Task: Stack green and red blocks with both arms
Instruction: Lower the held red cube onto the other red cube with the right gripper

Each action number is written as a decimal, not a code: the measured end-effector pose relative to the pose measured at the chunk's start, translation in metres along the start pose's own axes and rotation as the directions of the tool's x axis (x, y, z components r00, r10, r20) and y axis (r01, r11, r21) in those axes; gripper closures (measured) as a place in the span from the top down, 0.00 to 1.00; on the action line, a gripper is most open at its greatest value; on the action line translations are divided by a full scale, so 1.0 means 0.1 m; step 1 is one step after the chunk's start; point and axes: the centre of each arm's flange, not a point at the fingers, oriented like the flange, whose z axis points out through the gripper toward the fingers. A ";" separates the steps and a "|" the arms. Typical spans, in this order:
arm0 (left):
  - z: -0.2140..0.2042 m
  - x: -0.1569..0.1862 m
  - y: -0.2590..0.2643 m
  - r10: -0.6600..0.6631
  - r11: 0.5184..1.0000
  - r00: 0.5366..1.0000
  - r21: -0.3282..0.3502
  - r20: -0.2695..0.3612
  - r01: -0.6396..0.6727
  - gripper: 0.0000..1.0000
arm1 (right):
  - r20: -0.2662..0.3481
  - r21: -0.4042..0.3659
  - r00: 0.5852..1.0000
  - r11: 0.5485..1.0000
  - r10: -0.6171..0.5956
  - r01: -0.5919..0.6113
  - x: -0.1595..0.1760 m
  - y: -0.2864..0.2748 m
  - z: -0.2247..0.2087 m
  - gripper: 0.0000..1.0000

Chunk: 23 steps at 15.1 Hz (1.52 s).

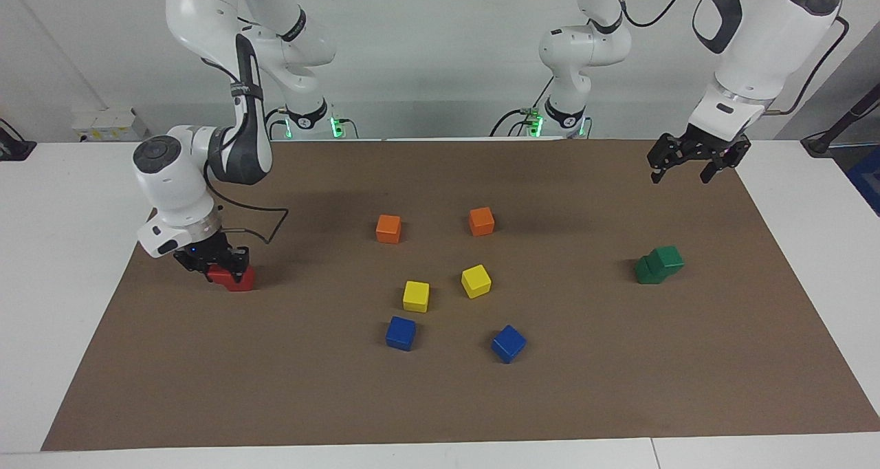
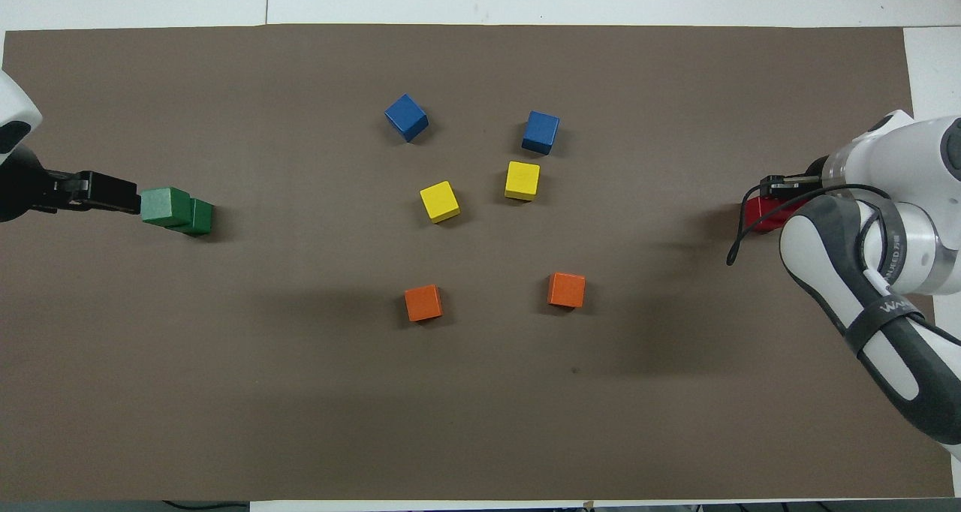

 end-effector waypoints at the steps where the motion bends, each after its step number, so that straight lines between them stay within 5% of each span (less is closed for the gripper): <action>1: -0.02 0.00 0.00 0.000 1.000 1.000 0.000 -0.003 0.000 1.00 | 0.000 0.000 1.000 1.000 0.001 -0.001 0.00 0.00 0.00 0.56; 7: -0.11 0.01 0.00 -0.001 1.000 1.000 0.001 -0.029 0.001 1.00 | 0.001 0.001 0.999 0.999 0.046 -0.046 0.00 0.00 0.00 0.56; 12: -0.21 0.02 0.07 0.012 1.000 0.999 0.002 -0.049 -0.012 1.00 | 0.007 0.001 0.999 0.999 0.048 -0.048 -0.02 0.00 0.03 0.99; 18: -0.21 0.02 0.10 0.016 1.000 0.999 0.002 -0.050 -0.016 1.00 | 0.000 0.004 0.999 0.999 0.039 -0.039 0.09 -0.05 -0.17 1.00; 23: -0.22 0.02 0.10 0.016 1.000 0.999 0.002 -0.050 -0.016 1.00 | 0.056 0.010 0.998 1.000 0.006 -0.006 0.34 -0.25 -1.02 1.00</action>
